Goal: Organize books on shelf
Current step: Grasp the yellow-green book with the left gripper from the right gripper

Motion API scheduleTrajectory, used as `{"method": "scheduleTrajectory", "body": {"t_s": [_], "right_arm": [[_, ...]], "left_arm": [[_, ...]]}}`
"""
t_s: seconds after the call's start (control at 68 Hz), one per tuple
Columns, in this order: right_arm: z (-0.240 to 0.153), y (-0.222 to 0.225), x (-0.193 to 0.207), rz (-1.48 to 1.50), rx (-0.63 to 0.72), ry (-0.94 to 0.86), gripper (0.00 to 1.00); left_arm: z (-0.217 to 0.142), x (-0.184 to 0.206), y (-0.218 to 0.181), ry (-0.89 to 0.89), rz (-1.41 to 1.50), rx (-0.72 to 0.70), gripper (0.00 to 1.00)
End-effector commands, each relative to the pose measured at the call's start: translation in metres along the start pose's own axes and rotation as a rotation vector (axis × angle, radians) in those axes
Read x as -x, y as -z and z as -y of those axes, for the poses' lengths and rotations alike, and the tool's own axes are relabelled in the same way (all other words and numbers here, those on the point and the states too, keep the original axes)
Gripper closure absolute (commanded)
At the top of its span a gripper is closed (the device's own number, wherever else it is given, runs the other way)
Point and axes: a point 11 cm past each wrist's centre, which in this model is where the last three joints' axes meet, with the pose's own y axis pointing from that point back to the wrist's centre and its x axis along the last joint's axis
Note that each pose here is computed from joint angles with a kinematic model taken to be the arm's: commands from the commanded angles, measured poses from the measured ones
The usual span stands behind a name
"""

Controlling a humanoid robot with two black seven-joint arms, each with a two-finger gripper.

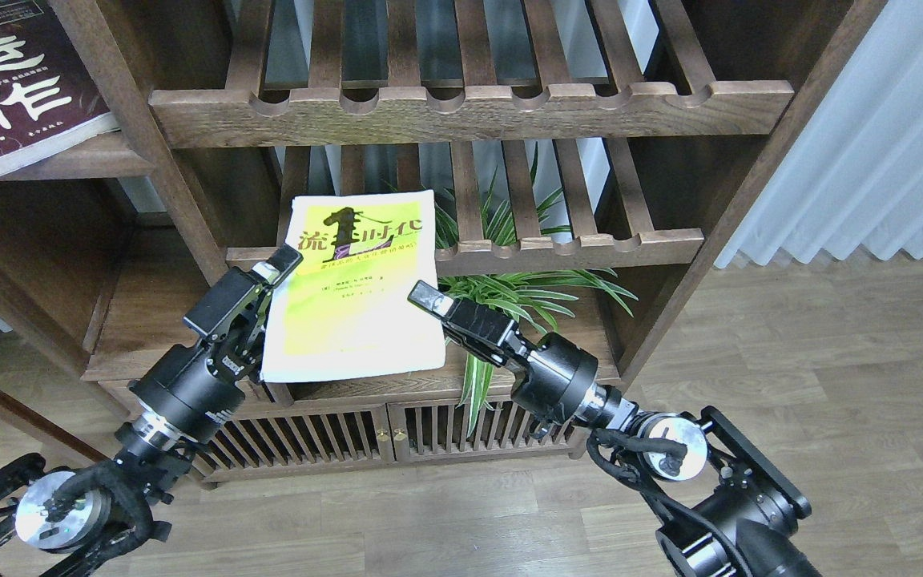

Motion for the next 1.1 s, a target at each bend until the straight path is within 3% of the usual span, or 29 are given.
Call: {"method": "scheduleTrajectory", "body": {"t_s": [0.0,0.191,0.25,0.338,0.353,0.426,0.603,0.809,0.867,0.897,0.97,1.014,1.029,1.088], "right_arm": [[0.000,-0.001,-0.001,0.001,0.003,-0.001,0.97],[0.000,-0.002,0.000,0.001,0.006,0.000,0.97],[0.000,-0.002,0.000,0.003,0.005,0.000,0.97],[0.000,-0.003,0.000,0.003,0.007,0.000,0.97],[0.000,-0.003,-0.001,0.005,0.006,-0.001,0.97],[-0.001,-0.004,-0.001,0.007,0.007,-0.003,0.97],[-0.001,-0.006,0.000,0.008,0.010,0.000,0.97],[-0.002,-0.008,-0.001,0.014,0.011,-0.003,0.95],[-0.001,-0.009,-0.002,0.012,0.016,-0.004,0.87],[-0.001,-0.010,-0.003,0.008,0.023,-0.010,0.79],[-0.002,-0.013,-0.009,-0.026,0.055,-0.040,0.46],[-0.003,-0.015,-0.011,-0.041,0.067,-0.052,0.39],[-0.003,-0.020,-0.014,-0.061,0.093,-0.069,0.24],[-0.003,-0.027,-0.017,-0.068,0.120,-0.079,0.14]], "left_arm": [[-0.001,-0.001,-0.001,-0.004,0.000,0.004,0.16],[-0.004,-0.008,-0.005,-0.024,0.005,0.013,0.16],[-0.005,-0.008,-0.008,-0.029,0.012,0.018,0.28],[-0.007,-0.008,-0.012,-0.031,0.016,0.034,0.54],[-0.007,-0.010,-0.014,-0.036,0.016,0.045,0.75],[-0.005,-0.007,-0.011,-0.024,0.007,0.040,0.90],[-0.005,-0.007,-0.009,-0.022,0.003,0.031,0.99],[-0.005,-0.006,-0.009,-0.022,0.008,0.023,1.00],[-0.005,-0.005,-0.010,-0.023,0.014,0.010,1.00],[-0.006,-0.005,-0.011,-0.024,0.019,-0.001,1.00],[-0.012,-0.004,-0.017,-0.042,0.046,-0.021,1.00],[-0.017,-0.004,-0.022,-0.055,0.063,-0.025,1.00],[-0.023,-0.002,-0.028,-0.071,0.088,-0.032,1.00],[-0.028,0.000,-0.034,-0.082,0.109,-0.036,1.00]]}}
